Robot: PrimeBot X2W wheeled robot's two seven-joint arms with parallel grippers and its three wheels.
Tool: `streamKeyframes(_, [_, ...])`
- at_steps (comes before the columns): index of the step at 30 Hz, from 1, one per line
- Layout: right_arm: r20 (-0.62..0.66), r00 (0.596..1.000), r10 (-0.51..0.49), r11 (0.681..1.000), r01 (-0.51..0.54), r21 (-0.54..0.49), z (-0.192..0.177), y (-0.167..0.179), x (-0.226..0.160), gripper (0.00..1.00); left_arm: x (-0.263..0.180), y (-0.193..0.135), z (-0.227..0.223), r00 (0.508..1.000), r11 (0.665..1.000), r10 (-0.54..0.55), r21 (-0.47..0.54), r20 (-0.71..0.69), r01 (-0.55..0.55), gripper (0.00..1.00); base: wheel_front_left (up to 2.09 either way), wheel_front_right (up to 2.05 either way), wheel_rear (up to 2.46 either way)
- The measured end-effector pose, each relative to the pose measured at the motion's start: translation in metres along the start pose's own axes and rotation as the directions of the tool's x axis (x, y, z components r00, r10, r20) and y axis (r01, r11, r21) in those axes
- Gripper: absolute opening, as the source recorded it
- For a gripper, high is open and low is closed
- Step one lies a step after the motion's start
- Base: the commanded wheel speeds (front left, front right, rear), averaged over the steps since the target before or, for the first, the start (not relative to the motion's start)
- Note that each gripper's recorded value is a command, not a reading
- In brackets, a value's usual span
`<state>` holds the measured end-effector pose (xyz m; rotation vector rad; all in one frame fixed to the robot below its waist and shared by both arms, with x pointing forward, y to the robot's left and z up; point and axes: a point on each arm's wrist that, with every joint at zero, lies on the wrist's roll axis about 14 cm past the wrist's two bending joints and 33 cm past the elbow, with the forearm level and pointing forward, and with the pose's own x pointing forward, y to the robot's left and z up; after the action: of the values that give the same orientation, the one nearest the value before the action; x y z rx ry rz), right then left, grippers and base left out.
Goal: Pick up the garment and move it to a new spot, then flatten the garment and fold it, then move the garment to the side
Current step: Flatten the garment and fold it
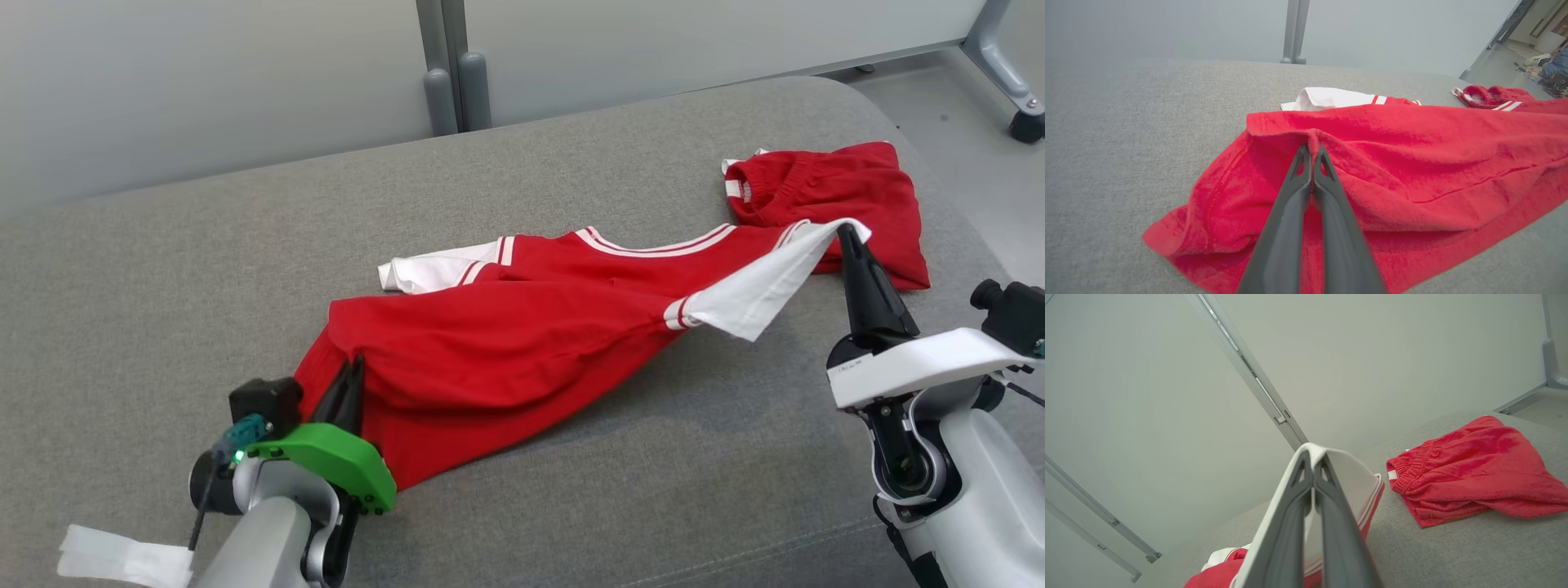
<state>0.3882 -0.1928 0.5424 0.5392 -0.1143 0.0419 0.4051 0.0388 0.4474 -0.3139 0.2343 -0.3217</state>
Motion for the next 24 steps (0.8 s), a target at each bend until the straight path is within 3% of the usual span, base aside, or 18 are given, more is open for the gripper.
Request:
streamKeyframes(10, [0.092,0.993,0.068,0.998,-0.066,-0.025,0.030,0.014,0.002,0.00,-0.003,-0.002,0.109,0.943,0.997,0.000,-0.075,0.332,0.027,0.00,0.00,0.00,0.00])
streamKeyframes(17, [0.068,0.991,0.117,0.993,-0.117,-0.010,0.021,0.028,-0.006,0.00,-0.030,0.003,0.146,0.890,0.997,0.000,-0.072,0.456,0.037,0.00,0.00,0.00,0.00])
streamKeyframes(24, [0.162,0.964,0.209,0.978,-0.209,-0.014,0.052,0.056,-0.005,0.00,-0.057,0.004,0.195,0.808,0.999,-0.029,-0.004,0.588,0.038,0.00,0.00,0.00,0.00])
